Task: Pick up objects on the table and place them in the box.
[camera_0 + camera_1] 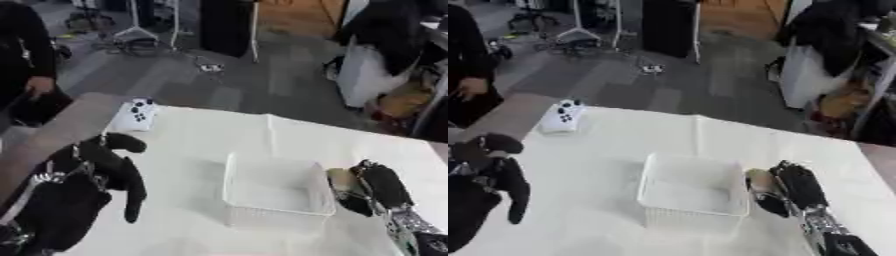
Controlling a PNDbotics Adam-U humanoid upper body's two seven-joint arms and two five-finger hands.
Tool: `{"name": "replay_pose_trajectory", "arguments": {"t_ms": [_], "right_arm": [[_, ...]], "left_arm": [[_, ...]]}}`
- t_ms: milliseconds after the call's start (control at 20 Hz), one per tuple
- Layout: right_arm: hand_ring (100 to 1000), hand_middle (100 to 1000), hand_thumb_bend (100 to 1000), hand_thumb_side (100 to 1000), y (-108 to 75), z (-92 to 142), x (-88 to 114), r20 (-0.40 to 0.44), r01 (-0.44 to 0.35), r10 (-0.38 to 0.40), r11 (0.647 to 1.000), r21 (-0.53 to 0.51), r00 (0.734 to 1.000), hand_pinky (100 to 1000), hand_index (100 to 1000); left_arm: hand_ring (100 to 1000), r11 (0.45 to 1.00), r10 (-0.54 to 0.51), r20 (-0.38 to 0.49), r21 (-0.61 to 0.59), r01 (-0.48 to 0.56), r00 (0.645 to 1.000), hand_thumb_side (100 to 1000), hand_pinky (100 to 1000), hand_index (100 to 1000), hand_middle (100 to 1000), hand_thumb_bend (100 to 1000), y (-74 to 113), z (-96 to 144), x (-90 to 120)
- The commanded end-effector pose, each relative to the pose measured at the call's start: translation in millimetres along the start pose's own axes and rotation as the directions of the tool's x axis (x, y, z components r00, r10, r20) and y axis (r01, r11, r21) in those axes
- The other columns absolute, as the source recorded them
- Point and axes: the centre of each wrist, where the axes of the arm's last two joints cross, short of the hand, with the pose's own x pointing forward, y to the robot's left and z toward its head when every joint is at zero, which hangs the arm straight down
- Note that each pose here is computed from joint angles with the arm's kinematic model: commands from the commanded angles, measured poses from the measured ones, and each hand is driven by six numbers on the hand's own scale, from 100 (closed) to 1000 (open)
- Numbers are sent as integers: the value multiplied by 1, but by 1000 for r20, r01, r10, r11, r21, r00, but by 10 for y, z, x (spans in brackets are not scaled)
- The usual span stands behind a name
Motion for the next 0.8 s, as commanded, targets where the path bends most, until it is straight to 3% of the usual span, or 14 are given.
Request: {"name": "replay_pose_trajectory", "arguments": {"t_ms": [50,100,600,800], "right_arm": [[100,100,147,964,-200,-119,-138,11,3,-2,998,-62,1000,100,334],[100,100,116,1000,-215,-127,-150,13,7,-6,998,-69,1000,100,330],[100,100,100,1000,-416,-239,-250,44,12,-7,995,-97,999,100,318],[100,100,100,991,-564,-312,-266,92,54,-43,991,-122,995,100,311]], "left_arm": [[557,1000,-7,12,-23,7,1000,839,312,733,759,592,-5,-35,57],[557,1000,-7,11,-22,7,1000,839,312,733,759,591,-5,-34,56],[557,1000,-8,0,-19,8,1000,841,311,734,759,589,-6,-6,51],[558,1000,-10,-3,-15,10,1000,842,311,734,759,589,-5,7,50]]}}
